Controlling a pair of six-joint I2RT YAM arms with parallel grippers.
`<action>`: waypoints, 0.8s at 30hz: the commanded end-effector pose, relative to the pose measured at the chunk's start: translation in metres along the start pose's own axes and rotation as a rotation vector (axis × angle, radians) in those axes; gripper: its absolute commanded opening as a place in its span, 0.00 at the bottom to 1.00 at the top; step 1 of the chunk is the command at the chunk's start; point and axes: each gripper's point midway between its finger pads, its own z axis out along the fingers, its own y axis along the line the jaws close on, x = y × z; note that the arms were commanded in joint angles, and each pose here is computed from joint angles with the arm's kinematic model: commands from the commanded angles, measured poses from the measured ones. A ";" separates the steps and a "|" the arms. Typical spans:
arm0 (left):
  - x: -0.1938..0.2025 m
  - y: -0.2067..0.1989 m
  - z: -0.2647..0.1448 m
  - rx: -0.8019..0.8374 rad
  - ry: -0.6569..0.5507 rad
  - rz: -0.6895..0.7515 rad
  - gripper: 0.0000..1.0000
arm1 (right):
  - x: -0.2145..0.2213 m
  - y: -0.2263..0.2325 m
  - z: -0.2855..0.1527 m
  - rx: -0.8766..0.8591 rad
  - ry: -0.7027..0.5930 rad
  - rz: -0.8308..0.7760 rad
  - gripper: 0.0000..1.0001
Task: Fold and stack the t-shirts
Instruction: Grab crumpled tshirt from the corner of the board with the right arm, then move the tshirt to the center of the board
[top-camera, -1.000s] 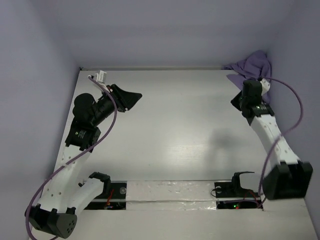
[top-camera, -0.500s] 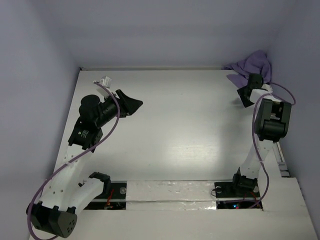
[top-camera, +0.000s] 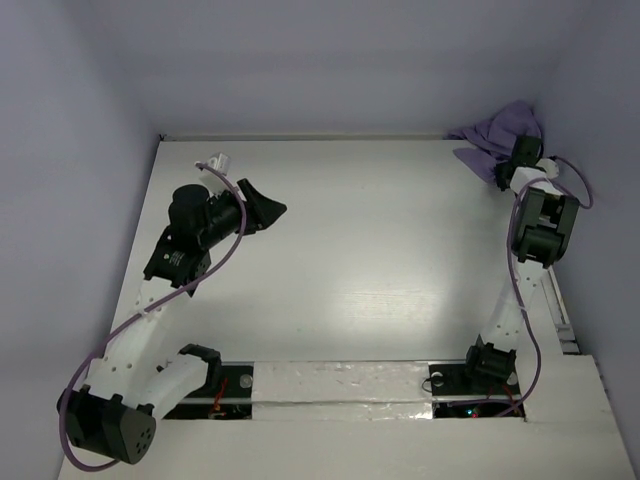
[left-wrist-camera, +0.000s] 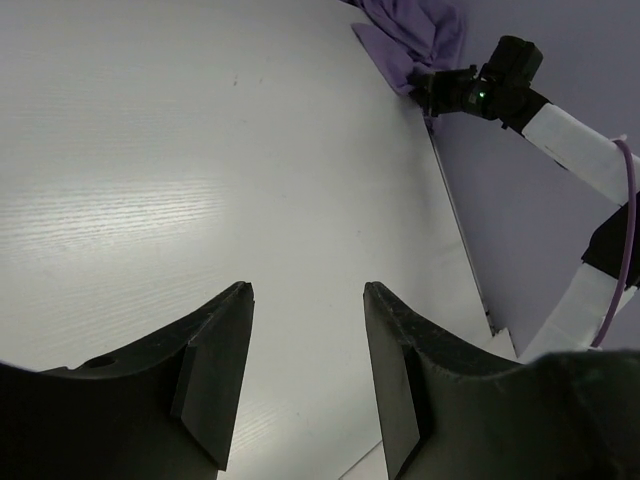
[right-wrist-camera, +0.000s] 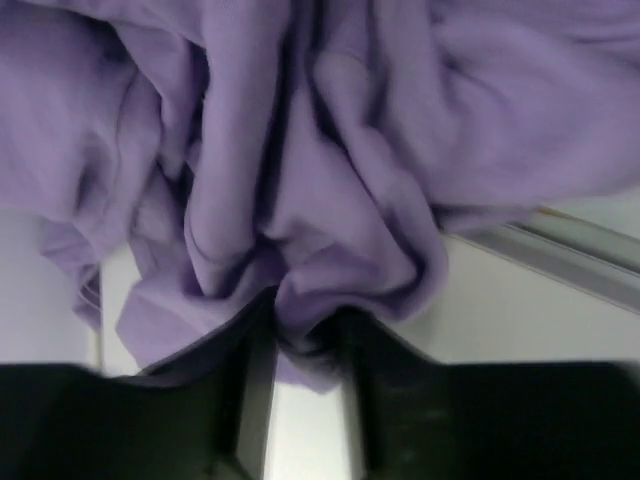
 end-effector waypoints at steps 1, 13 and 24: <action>-0.011 -0.005 -0.001 -0.001 -0.025 0.034 0.45 | 0.021 -0.013 0.020 0.034 0.086 0.008 0.15; -0.046 0.012 0.000 -0.181 -0.120 0.017 0.45 | 0.046 0.225 -0.332 -1.100 0.299 -0.451 0.00; -0.109 0.016 -0.044 -0.295 -0.366 -0.019 0.45 | -0.009 0.232 -0.680 -1.949 0.434 -0.667 0.00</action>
